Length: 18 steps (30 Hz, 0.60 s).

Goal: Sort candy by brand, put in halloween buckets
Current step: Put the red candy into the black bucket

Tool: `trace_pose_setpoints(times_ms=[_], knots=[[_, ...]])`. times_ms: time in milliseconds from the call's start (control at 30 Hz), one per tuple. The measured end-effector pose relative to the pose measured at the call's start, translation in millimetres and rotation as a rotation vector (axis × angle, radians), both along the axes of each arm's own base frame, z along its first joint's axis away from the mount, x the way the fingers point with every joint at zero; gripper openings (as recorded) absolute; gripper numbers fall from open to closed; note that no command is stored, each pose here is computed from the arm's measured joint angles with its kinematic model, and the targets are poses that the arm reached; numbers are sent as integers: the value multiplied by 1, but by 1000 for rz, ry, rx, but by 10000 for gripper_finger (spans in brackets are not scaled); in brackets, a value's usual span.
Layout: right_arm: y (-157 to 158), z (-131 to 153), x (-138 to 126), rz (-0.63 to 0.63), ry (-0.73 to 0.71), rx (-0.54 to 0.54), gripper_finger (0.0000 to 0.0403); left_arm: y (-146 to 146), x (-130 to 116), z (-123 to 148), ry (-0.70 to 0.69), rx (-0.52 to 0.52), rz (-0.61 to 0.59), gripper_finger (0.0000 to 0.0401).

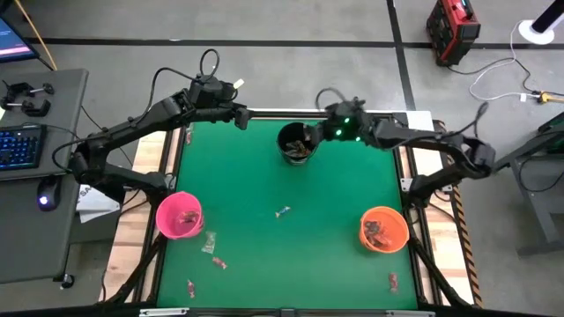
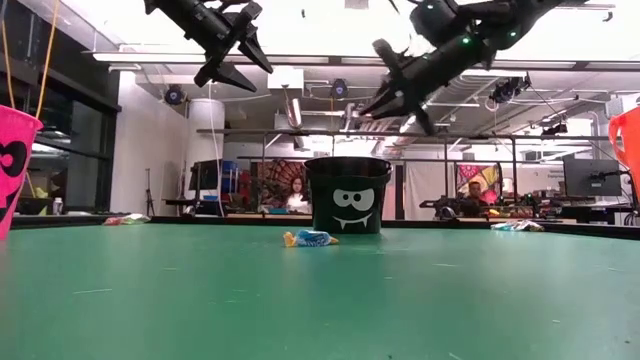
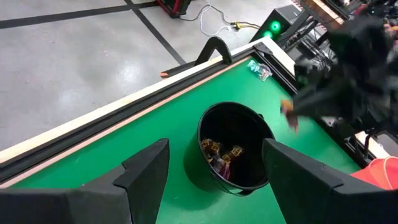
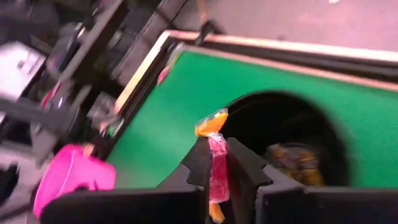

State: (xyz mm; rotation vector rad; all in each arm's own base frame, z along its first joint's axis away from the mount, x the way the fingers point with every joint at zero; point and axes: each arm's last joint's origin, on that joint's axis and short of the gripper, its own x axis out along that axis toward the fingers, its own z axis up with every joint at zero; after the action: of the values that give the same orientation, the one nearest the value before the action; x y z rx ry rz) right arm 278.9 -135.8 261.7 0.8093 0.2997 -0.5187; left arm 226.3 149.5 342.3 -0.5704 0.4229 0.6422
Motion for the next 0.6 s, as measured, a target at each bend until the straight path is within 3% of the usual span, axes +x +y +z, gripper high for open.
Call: trace_pose_setpoints(times_ms=[233, 400, 600], knots=[[12, -19, 21, 36, 38, -19, 66, 0, 0, 0, 0, 0, 0, 246], [11, -20, 21, 12, 83, -124, 143, 0, 0, 0, 0, 0, 0, 246], [10, -9, 22, 75, 175, -155, 232, 0, 0, 0, 0, 0, 0, 246]])
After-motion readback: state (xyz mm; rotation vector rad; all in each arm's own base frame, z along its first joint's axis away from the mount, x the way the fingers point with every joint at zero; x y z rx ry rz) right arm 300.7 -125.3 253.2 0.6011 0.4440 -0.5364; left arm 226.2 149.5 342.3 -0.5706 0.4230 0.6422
